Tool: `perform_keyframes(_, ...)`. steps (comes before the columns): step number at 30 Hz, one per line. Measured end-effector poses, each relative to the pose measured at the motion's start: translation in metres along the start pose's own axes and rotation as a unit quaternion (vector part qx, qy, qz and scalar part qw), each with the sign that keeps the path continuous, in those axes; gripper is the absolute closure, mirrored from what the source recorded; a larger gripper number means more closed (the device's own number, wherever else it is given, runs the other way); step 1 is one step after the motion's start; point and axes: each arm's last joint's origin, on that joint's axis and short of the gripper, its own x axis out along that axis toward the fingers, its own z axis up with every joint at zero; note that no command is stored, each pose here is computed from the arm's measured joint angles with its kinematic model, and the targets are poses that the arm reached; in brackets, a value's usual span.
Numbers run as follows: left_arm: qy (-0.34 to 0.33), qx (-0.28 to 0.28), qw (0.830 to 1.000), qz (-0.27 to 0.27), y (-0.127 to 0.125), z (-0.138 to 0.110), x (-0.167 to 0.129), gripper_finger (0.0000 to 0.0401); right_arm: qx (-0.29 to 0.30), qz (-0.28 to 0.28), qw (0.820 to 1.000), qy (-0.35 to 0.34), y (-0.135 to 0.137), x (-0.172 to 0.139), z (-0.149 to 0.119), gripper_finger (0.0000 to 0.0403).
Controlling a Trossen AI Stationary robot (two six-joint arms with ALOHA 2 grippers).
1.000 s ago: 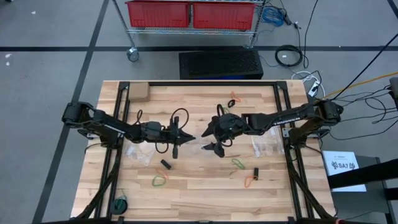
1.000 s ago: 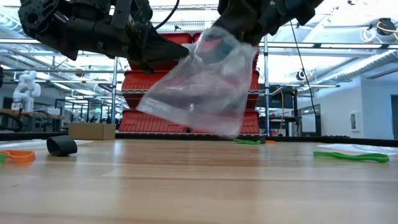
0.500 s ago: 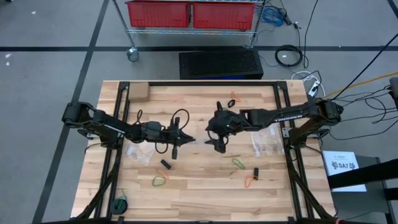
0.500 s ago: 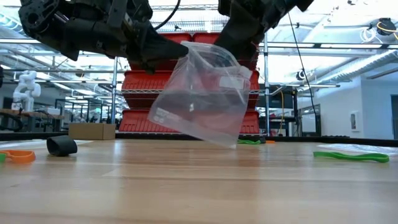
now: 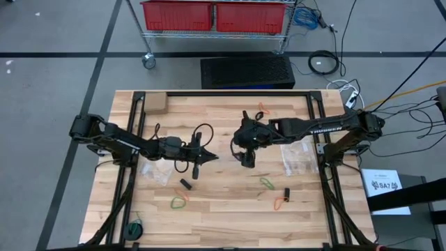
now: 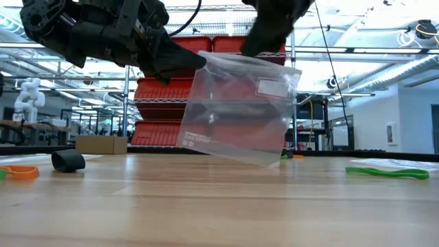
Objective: Sort rubber bands
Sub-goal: Open the top left transparent zip bag, then put the black rubber band into the top left transparent zip bag
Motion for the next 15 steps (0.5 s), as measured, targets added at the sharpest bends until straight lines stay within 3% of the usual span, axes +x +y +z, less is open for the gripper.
perform_keyframes(4,0.015,0.000,1.000,0.001,0.000,-0.003,0.000,0.0401,-0.029,-0.075,0.992,0.093,-0.016,0.000,-0.018,0.0115)
perform_keyframes(15,0.031,0.010,0.999,0.001,0.000,-0.006,0.000,0.0401,-0.013,-0.133,0.965,0.225,-0.107,0.026,-0.097,0.0115)
